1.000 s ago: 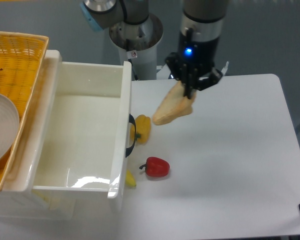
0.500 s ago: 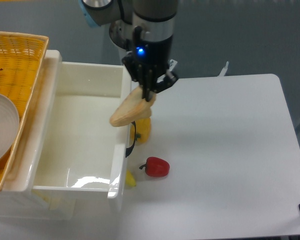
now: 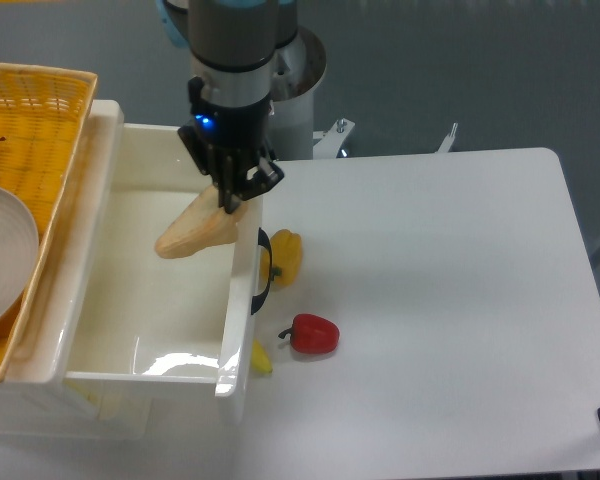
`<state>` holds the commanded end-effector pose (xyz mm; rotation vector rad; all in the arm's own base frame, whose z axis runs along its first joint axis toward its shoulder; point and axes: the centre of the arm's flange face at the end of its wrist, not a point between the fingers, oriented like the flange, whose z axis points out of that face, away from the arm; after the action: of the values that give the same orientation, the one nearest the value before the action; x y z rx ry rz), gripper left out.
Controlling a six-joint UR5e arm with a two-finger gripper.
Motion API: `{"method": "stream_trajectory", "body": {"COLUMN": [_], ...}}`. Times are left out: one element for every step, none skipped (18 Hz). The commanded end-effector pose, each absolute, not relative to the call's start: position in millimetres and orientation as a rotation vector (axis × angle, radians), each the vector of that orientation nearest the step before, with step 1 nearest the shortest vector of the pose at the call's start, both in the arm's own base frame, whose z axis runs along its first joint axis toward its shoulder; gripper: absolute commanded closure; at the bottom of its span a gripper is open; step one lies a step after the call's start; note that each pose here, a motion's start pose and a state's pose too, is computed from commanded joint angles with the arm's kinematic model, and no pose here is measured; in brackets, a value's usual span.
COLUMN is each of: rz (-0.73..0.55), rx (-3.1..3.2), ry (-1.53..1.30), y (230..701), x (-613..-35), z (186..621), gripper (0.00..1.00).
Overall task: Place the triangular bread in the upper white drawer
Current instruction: 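Carry the bread slice over the open white drawer and lower it, then lower the bread onto the drawer floor and open the gripper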
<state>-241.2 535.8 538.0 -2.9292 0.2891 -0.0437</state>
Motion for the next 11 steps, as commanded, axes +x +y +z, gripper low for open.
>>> {"method": "stream_trajectory", "body": {"rz": [-0.052, -0.052, -0.049, -0.054, -0.058, -0.065, -0.075, -0.079, -0.091, -0.091, -0.079], "rx": [-2.937, -2.936, -2.936, -2.946, -2.956, -2.960, -2.969, -2.974, -2.982, -2.981, -2.982], "ry": [0.291, 0.293, 0.304, 0.309, 0.311, 0.322, 0.319, 0.317, 0.314, 0.319, 0.333], "y": [537, 539, 543, 545, 547, 551, 554, 556, 559, 561, 565], "x": [-241, -241, -238, -239, -239, -236, -236, -237, -238, -237, -234], "z": [530, 525, 517, 509, 502, 498, 492, 488, 481, 479, 475], "gripper": [1.00, 1.00, 1.00, 1.00, 1.00, 1.00, 1.00, 1.00, 1.00, 1.00, 1.00]}}
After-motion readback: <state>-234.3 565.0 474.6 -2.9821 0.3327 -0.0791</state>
